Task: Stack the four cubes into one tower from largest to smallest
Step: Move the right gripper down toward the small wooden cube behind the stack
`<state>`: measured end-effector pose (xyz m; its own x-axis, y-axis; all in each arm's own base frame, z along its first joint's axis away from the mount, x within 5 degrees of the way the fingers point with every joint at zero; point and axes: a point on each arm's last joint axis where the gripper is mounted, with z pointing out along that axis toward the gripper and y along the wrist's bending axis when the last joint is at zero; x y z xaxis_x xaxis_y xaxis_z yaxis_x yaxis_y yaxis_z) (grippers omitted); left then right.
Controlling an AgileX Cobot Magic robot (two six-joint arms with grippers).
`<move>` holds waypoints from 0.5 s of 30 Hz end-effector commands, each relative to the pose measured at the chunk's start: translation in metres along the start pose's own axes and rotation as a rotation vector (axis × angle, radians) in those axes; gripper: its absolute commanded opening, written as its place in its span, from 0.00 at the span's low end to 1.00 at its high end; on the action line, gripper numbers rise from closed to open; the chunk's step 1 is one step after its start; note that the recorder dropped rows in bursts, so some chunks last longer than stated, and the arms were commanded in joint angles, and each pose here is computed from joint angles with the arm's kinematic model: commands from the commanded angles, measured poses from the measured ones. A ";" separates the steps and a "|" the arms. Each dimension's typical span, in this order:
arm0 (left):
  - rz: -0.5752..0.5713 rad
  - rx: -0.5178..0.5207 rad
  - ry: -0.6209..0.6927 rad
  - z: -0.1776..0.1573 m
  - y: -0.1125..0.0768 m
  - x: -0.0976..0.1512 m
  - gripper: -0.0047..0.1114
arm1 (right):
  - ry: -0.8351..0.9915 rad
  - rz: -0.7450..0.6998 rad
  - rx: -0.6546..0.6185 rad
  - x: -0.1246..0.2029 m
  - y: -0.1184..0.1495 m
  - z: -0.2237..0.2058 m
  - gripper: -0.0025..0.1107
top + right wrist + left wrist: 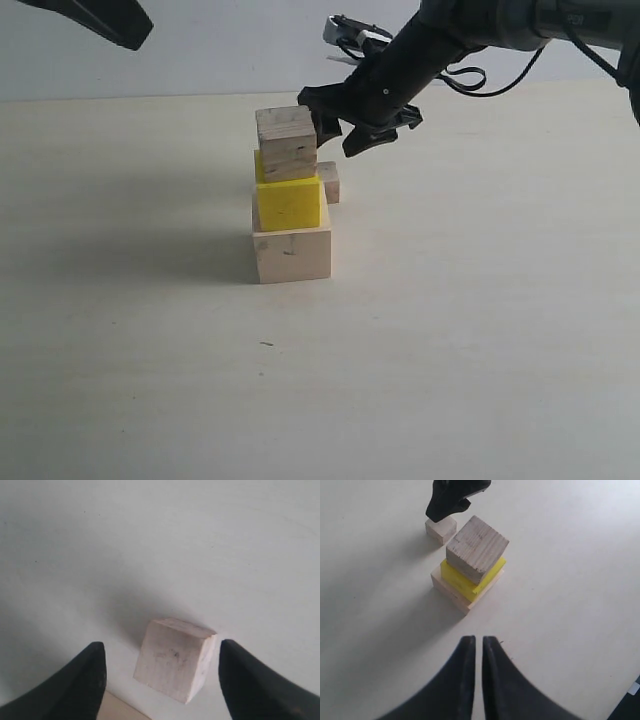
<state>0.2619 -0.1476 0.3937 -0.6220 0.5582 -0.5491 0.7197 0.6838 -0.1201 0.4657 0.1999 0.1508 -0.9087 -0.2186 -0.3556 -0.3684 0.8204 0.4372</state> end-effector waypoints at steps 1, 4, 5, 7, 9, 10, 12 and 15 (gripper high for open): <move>-0.016 0.001 0.009 0.002 0.001 0.004 0.11 | -0.022 0.011 0.045 -0.003 -0.004 -0.002 0.57; -0.019 0.009 0.031 0.008 0.001 0.008 0.11 | -0.037 0.017 0.043 -0.004 -0.004 -0.002 0.57; -0.022 0.012 0.040 0.010 0.001 0.010 0.11 | -0.039 0.023 0.036 -0.005 -0.003 -0.002 0.57; -0.029 0.018 0.056 0.014 0.002 0.013 0.11 | -0.041 0.029 0.029 -0.005 -0.003 -0.002 0.57; -0.032 0.024 0.070 0.018 0.002 0.016 0.11 | -0.043 0.035 0.022 -0.005 -0.002 -0.002 0.57; -0.035 0.027 0.079 0.020 0.002 0.018 0.11 | -0.043 0.041 0.014 -0.005 -0.001 -0.002 0.57; -0.036 0.028 0.082 0.021 0.002 0.019 0.11 | -0.042 0.048 0.005 -0.005 0.000 -0.002 0.57; -0.035 0.027 0.081 0.020 0.002 0.019 0.11 | -0.037 0.049 0.004 -0.004 -0.001 -0.001 0.57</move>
<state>0.2594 -0.1467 0.3654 -0.6682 0.5773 -0.4693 0.7069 0.6893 -0.1585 0.4686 0.1994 0.1512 -0.9175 -0.1669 -0.3609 -0.3260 0.8356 0.4422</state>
